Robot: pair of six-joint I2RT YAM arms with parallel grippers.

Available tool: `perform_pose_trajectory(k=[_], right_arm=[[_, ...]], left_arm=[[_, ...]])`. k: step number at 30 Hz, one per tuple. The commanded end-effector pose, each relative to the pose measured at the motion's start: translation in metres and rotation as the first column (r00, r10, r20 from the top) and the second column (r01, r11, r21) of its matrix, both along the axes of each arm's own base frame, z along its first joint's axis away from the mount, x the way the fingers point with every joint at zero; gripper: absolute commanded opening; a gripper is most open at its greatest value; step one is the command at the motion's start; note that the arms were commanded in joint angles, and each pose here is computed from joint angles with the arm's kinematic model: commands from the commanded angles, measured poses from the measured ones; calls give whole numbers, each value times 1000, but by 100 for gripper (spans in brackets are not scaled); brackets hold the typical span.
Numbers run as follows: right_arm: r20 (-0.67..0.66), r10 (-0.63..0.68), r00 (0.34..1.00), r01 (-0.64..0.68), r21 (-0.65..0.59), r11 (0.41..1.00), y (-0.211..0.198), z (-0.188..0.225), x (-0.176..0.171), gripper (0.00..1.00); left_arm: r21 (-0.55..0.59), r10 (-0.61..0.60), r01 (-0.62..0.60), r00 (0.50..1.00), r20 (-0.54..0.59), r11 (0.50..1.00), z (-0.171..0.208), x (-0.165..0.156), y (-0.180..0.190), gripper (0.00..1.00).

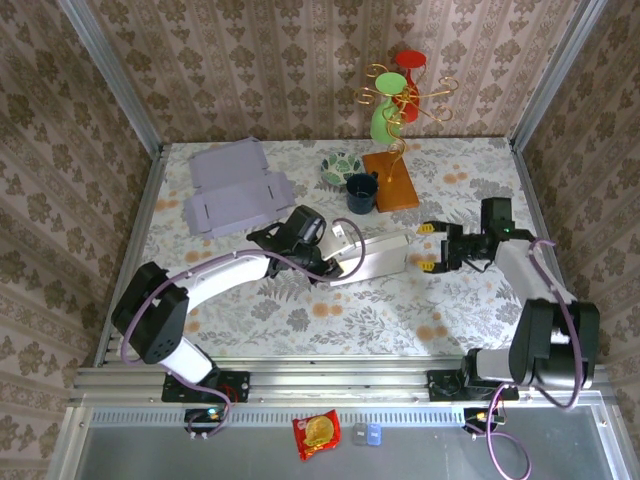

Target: Fold the paper box

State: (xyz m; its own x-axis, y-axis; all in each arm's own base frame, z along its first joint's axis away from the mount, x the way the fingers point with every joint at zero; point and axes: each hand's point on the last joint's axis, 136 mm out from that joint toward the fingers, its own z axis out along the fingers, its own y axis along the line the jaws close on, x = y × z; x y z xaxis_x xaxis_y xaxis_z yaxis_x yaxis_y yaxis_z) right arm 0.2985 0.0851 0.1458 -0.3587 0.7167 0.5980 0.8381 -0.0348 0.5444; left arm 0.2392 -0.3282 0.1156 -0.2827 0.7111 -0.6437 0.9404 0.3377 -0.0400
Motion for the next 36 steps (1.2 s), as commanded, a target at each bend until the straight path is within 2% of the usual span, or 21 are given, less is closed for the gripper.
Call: perform_pose_trajectory(k=[1,4,8,16,25,32,36], right_arm=[[4,3,1000,-2,-216,976,-16,3,-18,69],[71,62,996,-37,-309,950,-7,8,-24,64],[232,83,969,12,-380,925,16,14,-22,59],[324,230,918,-87,-401,912,68,18,-3,55],[293,273,916,-123,-444,888,81,4,14,52],[113,289,951,-207,-464,861,74,-43,-10,38],[95,281,955,-204,-475,856,70,-45,-14,37]], left_arm=[[79,73,-69,996,-49,994,-7,-5,10,33],[96,107,-101,993,-54,990,-9,-5,10,33],[114,106,-101,993,-45,988,-13,-8,8,33],[112,101,-98,995,-24,989,-11,-6,4,34],[109,98,-96,995,-20,989,-10,-9,5,36],[104,96,-94,995,-14,990,-9,-10,5,40],[93,87,-85,996,-13,992,-7,-10,2,40]])
